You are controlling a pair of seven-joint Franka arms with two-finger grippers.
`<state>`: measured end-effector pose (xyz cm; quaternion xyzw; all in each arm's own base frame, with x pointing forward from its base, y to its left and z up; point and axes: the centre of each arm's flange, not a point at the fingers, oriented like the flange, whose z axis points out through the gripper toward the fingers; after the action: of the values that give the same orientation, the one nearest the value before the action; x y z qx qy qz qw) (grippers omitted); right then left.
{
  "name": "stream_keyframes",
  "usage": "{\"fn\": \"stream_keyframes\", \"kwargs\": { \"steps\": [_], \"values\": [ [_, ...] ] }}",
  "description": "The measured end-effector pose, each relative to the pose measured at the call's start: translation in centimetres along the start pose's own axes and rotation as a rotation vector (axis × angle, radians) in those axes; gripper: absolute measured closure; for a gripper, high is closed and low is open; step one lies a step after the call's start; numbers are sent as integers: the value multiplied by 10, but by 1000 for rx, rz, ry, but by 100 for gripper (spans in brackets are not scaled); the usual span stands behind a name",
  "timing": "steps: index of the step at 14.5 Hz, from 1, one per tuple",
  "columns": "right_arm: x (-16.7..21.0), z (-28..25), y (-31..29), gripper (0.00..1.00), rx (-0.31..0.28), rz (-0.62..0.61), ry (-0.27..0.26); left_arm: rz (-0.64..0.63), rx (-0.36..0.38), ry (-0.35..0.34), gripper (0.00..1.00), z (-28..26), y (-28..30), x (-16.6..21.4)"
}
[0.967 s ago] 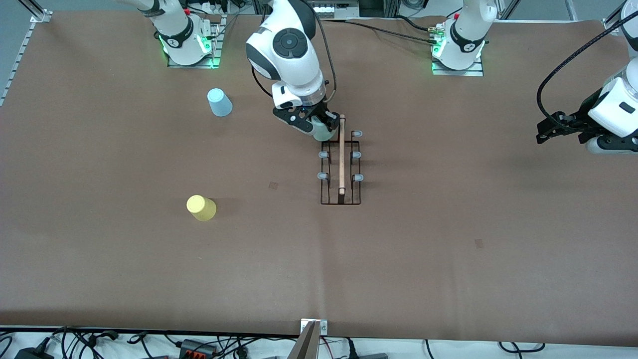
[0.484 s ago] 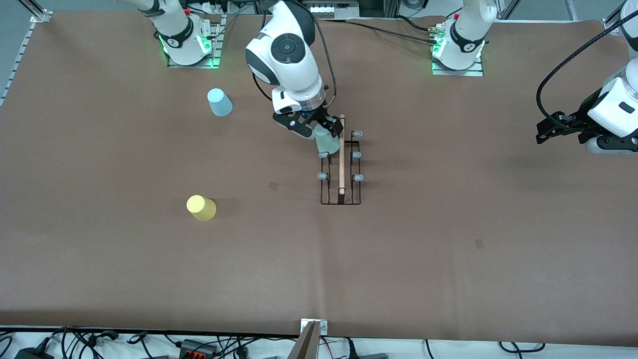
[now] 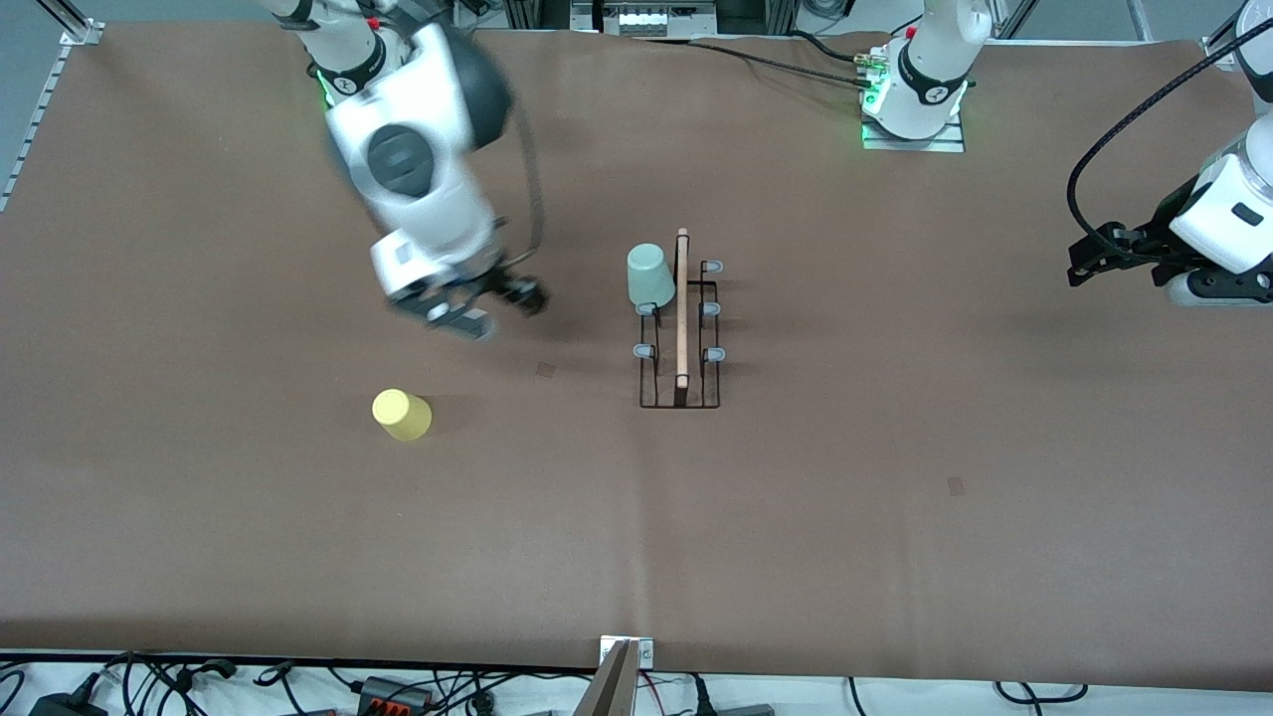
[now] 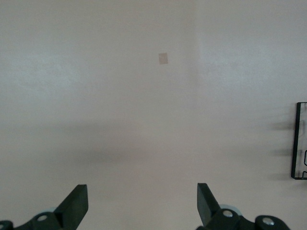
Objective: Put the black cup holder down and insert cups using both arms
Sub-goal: 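Lower the teal cup onto a holder peg and open the right gripper, then move the right gripper down to the yellow cup, then grasp the yellow cup with the right gripper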
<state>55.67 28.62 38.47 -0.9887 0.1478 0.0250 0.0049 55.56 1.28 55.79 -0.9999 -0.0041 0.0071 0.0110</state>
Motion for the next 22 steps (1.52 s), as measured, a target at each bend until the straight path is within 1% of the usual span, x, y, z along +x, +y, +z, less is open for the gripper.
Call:
{"fn": "stream_keyframes", "kwargs": {
  "steps": [2,3,5,6,8,9,12,14,18,22],
  "values": [
    [47,15,56,0,-6,-47,-22,1,0,1,0,-1,1,0],
    [65,28,77,0,-4,-75,-33,2,0,0,0,-2,1,0],
    [91,60,106,0,0,-135,-44,11,0,-5,0,-3,6,-1],
    [100,79,112,0,8,-183,-40,19,1,-14,0,-2,10,-2],
    [107,110,111,0,29,-265,-27,28,1,-23,0,-2,16,-3],
    [109,121,109,0,30,-295,-17,29,1,-24,0,-2,16,-3],
    [112,138,110,0,-26,-383,14,27,1,-22,0,-3,15,-3],
    [115,139,113,0,-38,-397,27,26,1,-25,0,-2,15,-3],
    [121,145,110,0,-7,-399,82,26,1,-21,0,-5,15,-3],
    [123,158,111,0,5,-396,90,26,1,-21,0,-6,15,-3]
  ]
}}
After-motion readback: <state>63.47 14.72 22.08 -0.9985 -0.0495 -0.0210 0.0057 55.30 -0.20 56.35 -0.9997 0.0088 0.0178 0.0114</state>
